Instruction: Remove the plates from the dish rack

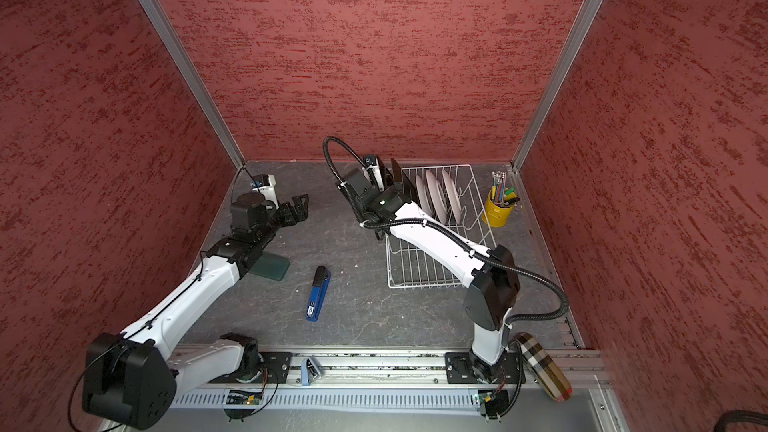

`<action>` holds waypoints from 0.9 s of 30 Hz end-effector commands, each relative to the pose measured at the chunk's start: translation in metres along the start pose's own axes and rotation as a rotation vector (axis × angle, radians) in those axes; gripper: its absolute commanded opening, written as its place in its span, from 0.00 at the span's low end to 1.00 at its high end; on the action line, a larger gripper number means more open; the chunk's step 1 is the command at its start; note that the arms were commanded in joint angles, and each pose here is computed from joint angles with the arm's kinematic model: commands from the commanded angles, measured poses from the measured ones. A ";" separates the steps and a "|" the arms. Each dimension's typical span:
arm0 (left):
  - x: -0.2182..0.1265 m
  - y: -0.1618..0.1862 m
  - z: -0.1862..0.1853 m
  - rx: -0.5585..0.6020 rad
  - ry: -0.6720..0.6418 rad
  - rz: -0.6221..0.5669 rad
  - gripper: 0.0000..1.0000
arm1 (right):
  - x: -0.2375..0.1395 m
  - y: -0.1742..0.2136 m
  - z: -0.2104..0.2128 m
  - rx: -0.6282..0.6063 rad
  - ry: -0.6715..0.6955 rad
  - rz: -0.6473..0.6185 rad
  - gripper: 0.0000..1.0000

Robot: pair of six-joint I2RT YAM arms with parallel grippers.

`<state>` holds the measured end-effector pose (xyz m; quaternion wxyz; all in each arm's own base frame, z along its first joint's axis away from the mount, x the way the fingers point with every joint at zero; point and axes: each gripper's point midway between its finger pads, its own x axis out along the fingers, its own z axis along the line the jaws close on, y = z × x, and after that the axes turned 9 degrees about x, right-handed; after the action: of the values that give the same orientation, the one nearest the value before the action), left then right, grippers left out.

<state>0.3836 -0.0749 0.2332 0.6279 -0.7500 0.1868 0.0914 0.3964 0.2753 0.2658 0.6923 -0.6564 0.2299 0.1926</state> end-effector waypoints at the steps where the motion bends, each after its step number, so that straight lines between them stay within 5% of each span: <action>1: 0.007 -0.015 -0.002 0.012 0.038 -0.054 0.99 | -0.004 -0.008 -0.001 0.039 -0.018 -0.016 0.99; 11: 0.009 0.002 -0.002 -0.095 0.077 -0.027 0.99 | 0.005 -0.004 -0.001 0.033 0.001 0.005 0.98; 27: -0.013 -0.007 -0.004 -0.155 0.070 -0.004 0.99 | 0.024 0.013 0.005 -0.026 0.048 0.058 0.76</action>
<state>0.3810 -0.0813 0.2352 0.5676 -0.7919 0.2125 0.0748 0.4043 0.2802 0.2380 0.6716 -0.6619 0.2591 0.2089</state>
